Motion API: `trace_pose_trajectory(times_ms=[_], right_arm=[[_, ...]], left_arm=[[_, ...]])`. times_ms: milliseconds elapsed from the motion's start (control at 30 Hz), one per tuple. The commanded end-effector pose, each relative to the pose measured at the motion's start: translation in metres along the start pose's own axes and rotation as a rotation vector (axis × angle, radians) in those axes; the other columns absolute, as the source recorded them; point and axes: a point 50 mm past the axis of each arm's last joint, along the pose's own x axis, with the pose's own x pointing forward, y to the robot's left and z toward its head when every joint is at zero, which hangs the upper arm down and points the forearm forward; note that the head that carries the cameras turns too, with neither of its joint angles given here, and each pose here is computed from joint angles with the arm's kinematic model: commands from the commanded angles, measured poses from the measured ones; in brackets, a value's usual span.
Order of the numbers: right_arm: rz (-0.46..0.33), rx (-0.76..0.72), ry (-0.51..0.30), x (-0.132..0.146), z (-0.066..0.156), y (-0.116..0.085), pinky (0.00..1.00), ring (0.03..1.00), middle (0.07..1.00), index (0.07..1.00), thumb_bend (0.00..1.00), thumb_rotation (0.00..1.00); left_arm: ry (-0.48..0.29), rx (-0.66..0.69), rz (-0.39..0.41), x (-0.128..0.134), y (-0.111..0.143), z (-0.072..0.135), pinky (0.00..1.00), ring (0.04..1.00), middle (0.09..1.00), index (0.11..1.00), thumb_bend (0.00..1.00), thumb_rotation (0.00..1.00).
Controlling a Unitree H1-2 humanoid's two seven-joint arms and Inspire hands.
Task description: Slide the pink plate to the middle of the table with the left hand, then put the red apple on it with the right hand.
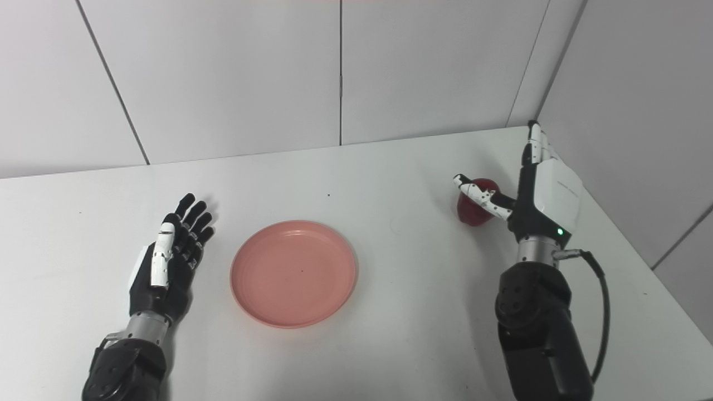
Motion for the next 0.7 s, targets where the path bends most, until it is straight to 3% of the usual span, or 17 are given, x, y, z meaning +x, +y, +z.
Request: trace_pose_trajectory(times_ms=[0, 667], right_arm=[[-0.039, 0.006, -0.049, 0.015, 0.01, -0.012, 0.76, 0.903, 0.937, 0.968, 1.0, 0.64], [0.112, 0.04, -0.03, 0.02, 0.026, 0.008, 0.74, 0.86, 0.913, 0.939, 1.0, 0.59]], left_arm=[[0.058, -0.008, 0.012, -0.001, 0.005, -0.006, 0.97, 0.957, 0.958, 0.934, 0.37, 1.0], [0.061, -0.013, 0.013, -0.003, 0.006, -0.004, 0.97, 0.957, 0.957, 0.933, 0.37, 1.0]])
